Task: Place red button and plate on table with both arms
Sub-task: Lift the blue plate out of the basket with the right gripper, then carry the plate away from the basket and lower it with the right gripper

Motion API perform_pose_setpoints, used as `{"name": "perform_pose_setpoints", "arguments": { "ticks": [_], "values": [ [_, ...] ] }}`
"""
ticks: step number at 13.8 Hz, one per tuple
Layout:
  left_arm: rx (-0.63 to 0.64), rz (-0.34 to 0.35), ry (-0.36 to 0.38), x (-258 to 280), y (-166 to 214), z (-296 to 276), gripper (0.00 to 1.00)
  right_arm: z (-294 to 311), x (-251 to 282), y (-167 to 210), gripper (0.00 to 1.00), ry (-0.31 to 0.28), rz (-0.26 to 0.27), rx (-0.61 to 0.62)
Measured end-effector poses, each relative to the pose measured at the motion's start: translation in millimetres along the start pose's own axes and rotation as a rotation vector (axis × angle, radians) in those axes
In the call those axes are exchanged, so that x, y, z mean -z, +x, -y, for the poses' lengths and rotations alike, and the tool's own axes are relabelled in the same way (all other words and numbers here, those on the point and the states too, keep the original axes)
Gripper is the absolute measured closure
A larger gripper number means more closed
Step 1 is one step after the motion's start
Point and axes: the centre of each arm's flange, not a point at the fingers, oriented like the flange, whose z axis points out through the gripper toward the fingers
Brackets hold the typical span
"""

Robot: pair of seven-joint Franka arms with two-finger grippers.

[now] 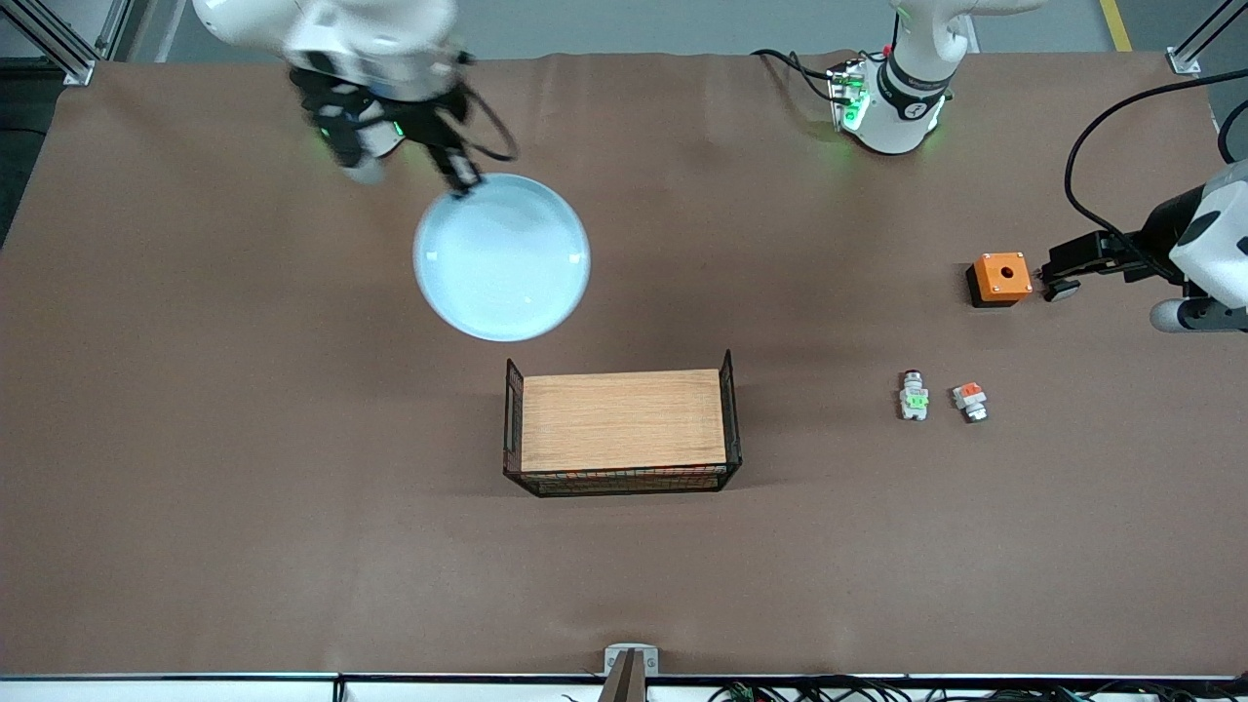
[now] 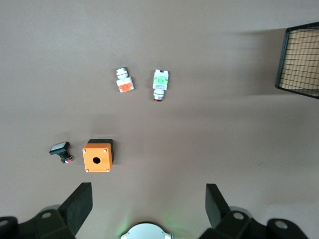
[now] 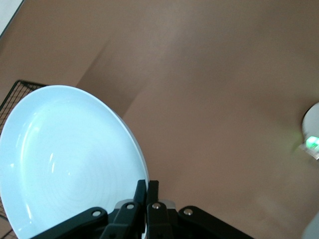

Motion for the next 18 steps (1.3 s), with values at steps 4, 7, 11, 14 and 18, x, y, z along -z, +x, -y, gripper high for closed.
{"name": "perform_pose_setpoints", "arguments": {
  "ticks": [4, 7, 11, 14, 18],
  "values": [
    [-0.012, 0.010, 0.028, 10.1, -12.5, -4.9, 0.00, -66.4, 15.4, 132.8, 0.97, -0.045, 0.045, 0.262],
    [-0.041, 0.019, 0.051, 9.6, -16.3, -21.1, 0.00, -117.8, -14.7, 240.4, 0.97, -0.062, 0.106, 0.442],
    [-0.037, 0.010, 0.051, 14.4, -19.7, -18.3, 0.00, -177.4, -76.9, 338.3, 0.97, -0.026, 0.144, 0.676],
    [-0.042, -0.011, 0.049, 24.8, -30.9, -7.0, 0.00, -195.5, -137.4, 377.7, 0.97, 0.001, 0.133, 0.826],
    [-0.065, -0.096, 0.057, 32.6, -54.3, -6.9, 0.00, -193.8, -238.9, 407.8, 0.97, 0.013, 0.125, 0.929]
  ]
}}
